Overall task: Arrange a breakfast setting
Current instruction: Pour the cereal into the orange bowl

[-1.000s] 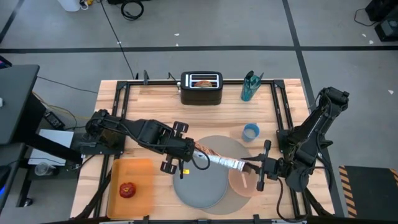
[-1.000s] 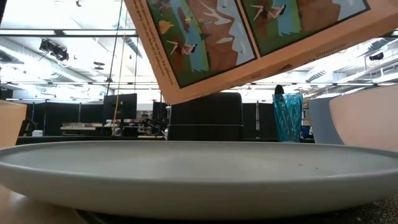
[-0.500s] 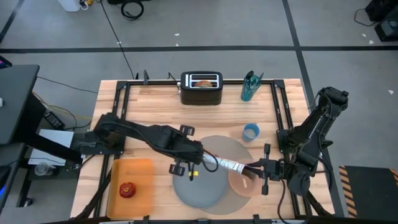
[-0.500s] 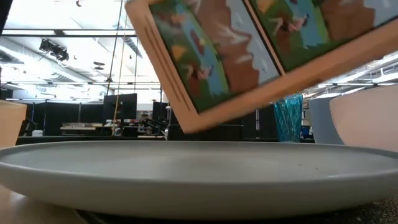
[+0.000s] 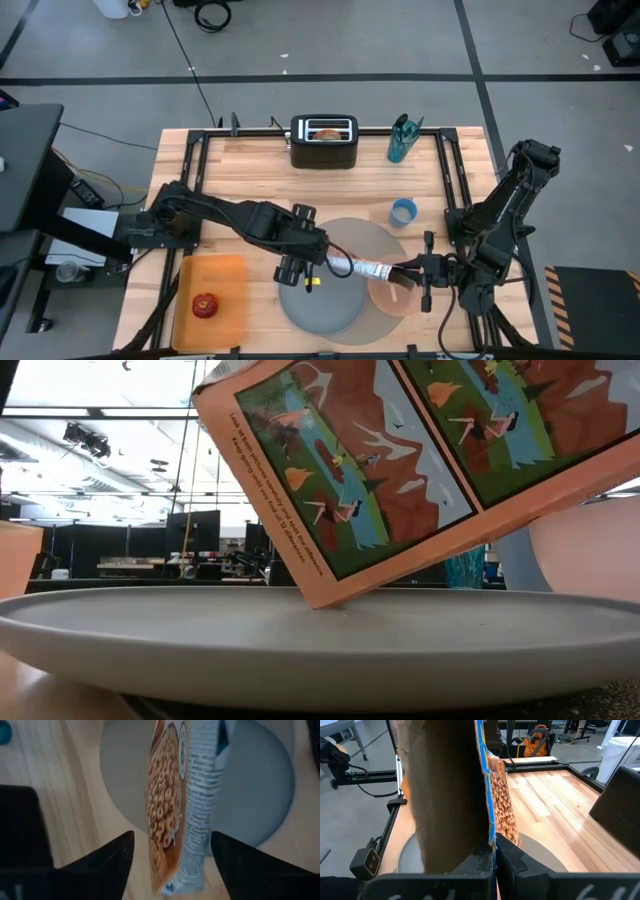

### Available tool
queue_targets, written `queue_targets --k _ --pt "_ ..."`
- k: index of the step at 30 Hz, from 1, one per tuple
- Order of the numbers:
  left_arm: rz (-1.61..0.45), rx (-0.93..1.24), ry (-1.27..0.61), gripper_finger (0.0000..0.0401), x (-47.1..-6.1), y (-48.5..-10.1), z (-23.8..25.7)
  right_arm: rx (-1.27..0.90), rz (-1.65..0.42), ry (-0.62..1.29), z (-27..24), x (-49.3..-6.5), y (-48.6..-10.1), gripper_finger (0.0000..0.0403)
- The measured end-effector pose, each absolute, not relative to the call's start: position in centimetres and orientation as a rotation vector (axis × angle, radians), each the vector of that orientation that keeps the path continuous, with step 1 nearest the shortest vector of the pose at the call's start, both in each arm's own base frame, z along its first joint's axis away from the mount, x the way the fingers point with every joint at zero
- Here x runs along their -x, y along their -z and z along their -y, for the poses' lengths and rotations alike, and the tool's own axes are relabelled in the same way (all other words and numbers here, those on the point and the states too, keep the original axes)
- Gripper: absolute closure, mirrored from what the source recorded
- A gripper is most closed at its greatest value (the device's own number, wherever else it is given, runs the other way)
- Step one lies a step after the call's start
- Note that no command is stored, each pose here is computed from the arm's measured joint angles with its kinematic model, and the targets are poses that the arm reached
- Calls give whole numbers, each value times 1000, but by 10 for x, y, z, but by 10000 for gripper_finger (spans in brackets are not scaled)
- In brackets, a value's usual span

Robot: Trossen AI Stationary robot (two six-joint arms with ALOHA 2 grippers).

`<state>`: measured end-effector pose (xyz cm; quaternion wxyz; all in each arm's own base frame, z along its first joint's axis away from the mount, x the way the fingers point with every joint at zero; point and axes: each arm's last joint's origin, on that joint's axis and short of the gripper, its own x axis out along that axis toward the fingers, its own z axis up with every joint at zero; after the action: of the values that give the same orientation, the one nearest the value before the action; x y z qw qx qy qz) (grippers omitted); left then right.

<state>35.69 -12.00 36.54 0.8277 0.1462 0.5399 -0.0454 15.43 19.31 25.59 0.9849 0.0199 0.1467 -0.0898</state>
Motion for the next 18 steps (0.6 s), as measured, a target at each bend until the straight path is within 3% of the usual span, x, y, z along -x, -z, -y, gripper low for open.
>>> queue_targets --k 9,18 --pt "-1010 -377 -46 115 -309 -384 133 -53 -285 198 -193 -154 -256 394" --pt "-809 -200 -100 115 -237 -322 120 -60 -283 201 -193 -154 -256 394"
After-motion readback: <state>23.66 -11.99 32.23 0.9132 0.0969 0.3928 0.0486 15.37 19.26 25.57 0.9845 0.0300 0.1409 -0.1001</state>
